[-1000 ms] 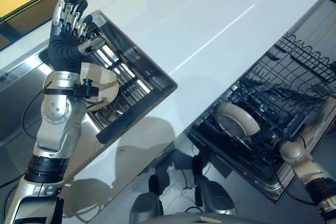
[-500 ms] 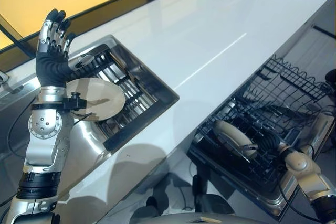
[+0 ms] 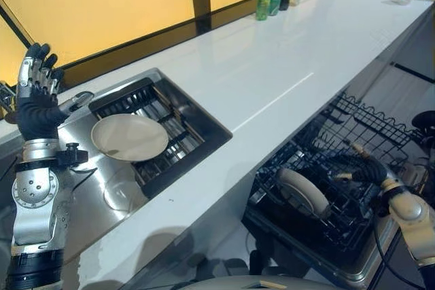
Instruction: Pick up plates and place into dishwasher.
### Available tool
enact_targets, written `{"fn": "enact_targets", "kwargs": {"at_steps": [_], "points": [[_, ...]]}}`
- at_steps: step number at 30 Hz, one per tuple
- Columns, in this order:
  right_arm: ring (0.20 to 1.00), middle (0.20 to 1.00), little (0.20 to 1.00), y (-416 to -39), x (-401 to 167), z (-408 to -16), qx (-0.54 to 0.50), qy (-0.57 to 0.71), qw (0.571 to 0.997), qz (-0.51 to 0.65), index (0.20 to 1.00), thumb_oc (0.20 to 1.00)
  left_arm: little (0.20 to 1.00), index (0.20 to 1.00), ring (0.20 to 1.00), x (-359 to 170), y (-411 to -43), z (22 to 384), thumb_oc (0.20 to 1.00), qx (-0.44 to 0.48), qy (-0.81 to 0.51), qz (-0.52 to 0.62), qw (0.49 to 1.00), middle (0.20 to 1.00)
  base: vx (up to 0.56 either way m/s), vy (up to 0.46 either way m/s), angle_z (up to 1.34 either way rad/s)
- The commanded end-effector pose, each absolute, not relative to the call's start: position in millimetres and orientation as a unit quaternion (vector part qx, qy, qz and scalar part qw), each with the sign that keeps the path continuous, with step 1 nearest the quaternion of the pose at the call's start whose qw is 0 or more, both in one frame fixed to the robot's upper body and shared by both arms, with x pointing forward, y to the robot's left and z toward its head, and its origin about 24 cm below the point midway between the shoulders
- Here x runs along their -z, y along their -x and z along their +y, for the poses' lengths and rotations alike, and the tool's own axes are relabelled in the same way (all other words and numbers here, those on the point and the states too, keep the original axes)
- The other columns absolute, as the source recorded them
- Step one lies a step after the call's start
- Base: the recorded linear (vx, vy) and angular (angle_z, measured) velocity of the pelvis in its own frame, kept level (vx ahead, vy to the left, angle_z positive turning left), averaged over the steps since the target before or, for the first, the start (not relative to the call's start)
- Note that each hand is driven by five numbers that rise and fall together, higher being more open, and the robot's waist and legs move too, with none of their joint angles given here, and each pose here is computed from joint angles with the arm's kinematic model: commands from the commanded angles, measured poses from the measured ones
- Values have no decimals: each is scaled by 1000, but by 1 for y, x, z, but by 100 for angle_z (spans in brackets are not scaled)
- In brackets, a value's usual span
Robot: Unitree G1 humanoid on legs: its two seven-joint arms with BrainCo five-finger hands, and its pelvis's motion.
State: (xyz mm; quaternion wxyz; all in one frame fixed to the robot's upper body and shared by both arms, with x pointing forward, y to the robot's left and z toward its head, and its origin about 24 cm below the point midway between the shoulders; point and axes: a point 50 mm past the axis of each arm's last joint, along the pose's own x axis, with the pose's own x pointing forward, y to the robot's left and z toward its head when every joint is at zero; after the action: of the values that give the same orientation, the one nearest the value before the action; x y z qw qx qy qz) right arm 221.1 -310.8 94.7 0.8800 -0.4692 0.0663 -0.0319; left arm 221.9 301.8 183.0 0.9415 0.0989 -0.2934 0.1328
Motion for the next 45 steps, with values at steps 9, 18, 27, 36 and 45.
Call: {"fn": "enact_targets", "kwargs": {"at_steps": [9, 18, 27, 36, 45], "points": [[1000, 1000, 1000, -213, -184, -293, 110, 433, 864, -234, 1000, 1000, 1000, 1000, 1000, -192, -207, 327, 1000, -202, -327, -290, 877, 1000, 27, 109, 5], [1000, 1000, 1000, -209, -195, -278, 122, 373, 861, -324, 1000, 1000, 1000, 1000, 1000, -179, -211, 325, 1000, -175, -386, -257, 869, 1000, 61, 125, 8], [1000, 1000, 1000, -215, -199, -280, 102, 370, 868, -316, 1000, 1000, 1000, 1000, 1000, -177, -213, 325, 1000, -126, -619, -242, 736, 1000, 57, 112, 9], [1000, 1000, 1000, -219, -204, -279, 85, 370, 868, -320, 1000, 1000, 1000, 1000, 1000, -163, -220, 315, 1000, -35, -766, -269, 582, 1000, 46, 103, 14], [1000, 1000, 1000, -224, -204, -280, 82, 379, 863, -324, 1000, 1000, 1000, 1000, 1000, -136, -223, 307, 1000, -20, -782, -295, 548, 1000, 26, 71, 1]]}}
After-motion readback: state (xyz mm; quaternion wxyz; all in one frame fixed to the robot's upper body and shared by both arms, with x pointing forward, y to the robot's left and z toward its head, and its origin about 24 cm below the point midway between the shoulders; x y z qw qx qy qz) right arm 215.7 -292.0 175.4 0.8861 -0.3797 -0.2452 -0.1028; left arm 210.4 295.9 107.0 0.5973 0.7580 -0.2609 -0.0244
